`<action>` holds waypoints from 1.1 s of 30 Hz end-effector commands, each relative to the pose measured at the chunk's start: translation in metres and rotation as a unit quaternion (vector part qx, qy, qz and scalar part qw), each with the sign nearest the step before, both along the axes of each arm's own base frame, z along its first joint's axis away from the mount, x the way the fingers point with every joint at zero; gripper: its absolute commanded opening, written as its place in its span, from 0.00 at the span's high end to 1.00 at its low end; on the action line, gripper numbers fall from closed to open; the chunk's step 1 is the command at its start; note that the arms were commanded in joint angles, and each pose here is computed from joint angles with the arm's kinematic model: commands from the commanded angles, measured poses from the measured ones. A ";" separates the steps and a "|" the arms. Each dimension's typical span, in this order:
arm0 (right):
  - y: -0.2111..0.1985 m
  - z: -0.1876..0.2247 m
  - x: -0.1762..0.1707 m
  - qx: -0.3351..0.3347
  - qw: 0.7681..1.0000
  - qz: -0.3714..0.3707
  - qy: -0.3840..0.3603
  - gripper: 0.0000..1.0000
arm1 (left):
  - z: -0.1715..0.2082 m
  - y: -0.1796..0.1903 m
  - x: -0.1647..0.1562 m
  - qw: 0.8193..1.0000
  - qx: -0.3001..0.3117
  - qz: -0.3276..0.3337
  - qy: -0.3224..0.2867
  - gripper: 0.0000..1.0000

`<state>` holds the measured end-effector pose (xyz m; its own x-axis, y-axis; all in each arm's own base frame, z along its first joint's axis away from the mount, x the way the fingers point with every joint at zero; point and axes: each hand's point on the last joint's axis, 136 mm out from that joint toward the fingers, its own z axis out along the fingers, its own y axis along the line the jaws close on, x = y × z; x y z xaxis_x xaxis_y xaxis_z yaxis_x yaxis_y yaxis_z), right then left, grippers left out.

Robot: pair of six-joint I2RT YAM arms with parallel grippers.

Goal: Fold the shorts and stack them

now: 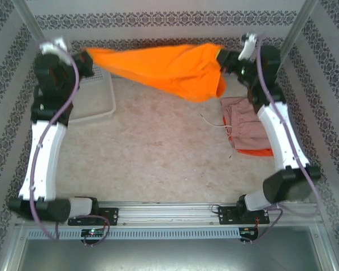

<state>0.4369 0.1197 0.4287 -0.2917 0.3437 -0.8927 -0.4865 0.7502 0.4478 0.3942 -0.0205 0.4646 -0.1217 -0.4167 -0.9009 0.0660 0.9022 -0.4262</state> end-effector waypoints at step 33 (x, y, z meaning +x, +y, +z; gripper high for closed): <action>0.072 -0.254 -0.205 -0.014 0.947 0.084 0.310 0.26 | -0.273 -0.047 -0.085 0.963 -0.174 -0.074 0.190 0.02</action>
